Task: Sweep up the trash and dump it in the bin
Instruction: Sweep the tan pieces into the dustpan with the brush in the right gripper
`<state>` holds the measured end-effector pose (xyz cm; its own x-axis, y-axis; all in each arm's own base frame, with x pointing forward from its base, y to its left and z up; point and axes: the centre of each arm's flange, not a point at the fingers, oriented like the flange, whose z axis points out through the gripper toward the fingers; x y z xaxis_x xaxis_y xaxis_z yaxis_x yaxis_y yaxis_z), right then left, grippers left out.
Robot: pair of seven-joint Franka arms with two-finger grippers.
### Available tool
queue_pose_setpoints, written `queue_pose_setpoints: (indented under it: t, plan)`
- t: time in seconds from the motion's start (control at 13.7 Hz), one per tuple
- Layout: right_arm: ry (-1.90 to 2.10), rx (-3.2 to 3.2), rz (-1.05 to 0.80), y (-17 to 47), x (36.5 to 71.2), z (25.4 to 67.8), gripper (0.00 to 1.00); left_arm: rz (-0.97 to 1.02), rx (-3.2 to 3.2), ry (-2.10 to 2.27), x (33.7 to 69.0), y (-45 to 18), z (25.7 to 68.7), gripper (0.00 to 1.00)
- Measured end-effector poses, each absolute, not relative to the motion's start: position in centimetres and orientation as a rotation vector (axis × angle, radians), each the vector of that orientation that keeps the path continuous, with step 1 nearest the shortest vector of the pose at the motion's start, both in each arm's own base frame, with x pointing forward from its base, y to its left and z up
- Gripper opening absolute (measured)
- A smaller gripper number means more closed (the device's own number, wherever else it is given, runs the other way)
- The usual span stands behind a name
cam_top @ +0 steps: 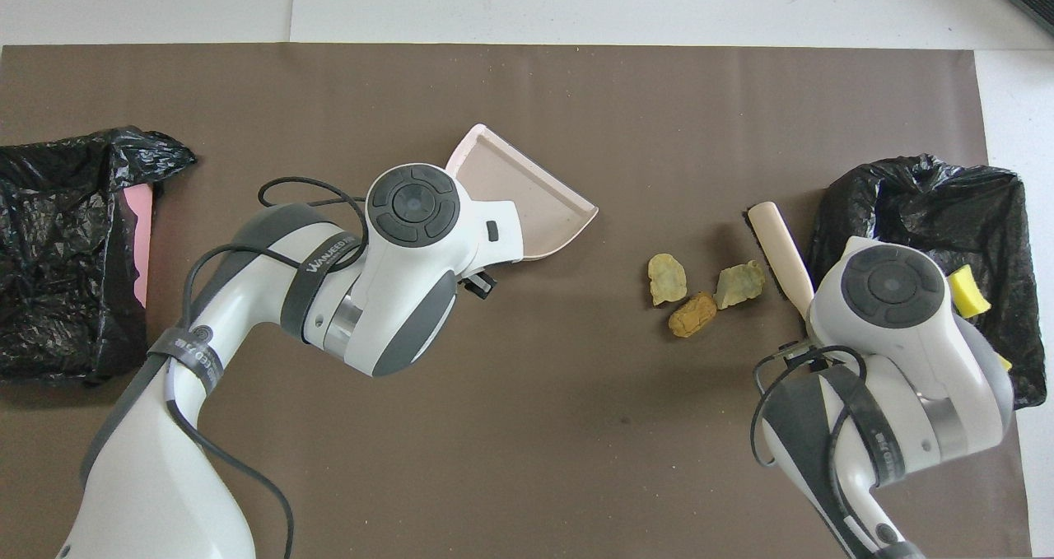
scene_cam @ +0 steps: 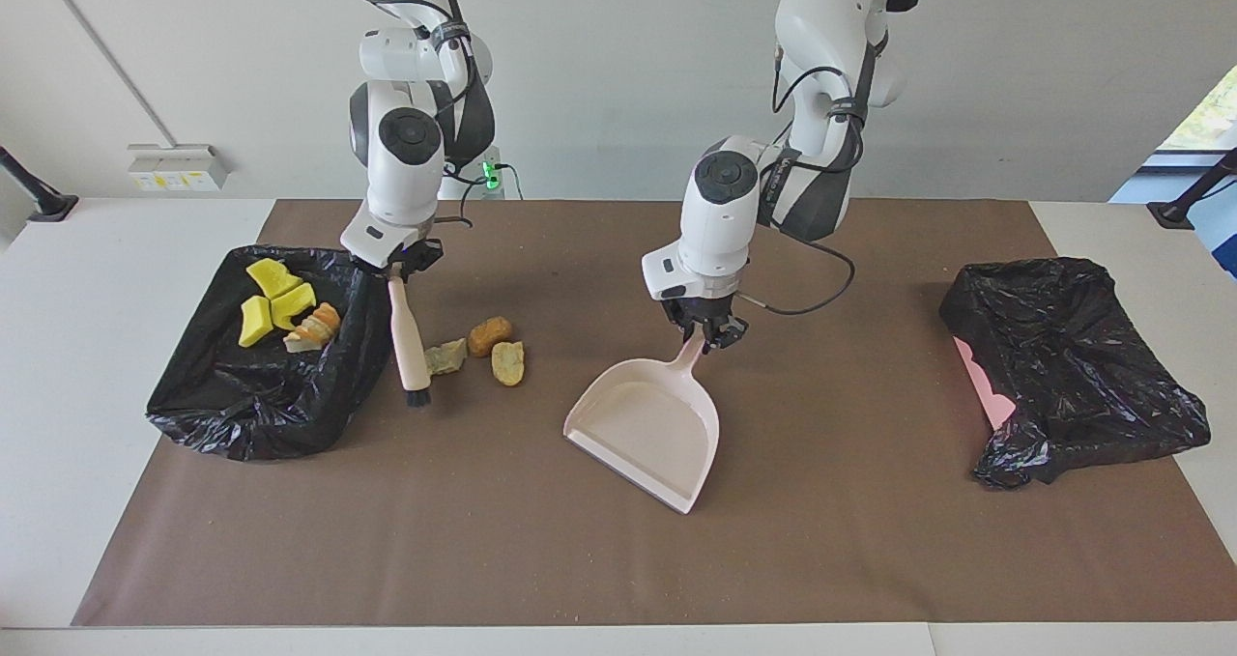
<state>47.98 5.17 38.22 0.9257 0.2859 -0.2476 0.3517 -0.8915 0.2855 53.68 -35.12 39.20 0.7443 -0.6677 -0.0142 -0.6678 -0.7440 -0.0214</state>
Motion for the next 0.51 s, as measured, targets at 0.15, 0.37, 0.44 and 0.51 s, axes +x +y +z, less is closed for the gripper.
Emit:
queue_pose_setpoints:
  t: [0.15,0.37,0.44,0.51]
  plan:
    - [0.483,2.756,-0.314,5.7,47.9,37.1,0.26,0.064,-2.827,1.302,53.6,-34.1,39.8,0.33]
    - [0.452,2.827,-0.359,7.4,47.3,35.8,0.26,0.100,-2.679,1.589,53.5,-33.6,39.5,0.33]
    - [0.452,2.854,-0.374,8.6,46.9,35.3,0.26,0.107,-2.620,1.680,53.5,-33.4,39.3,0.33]
    - [0.440,2.878,-0.386,10.1,46.6,34.9,0.26,0.115,-2.558,1.758,53.5,-33.2,39.1,0.33]
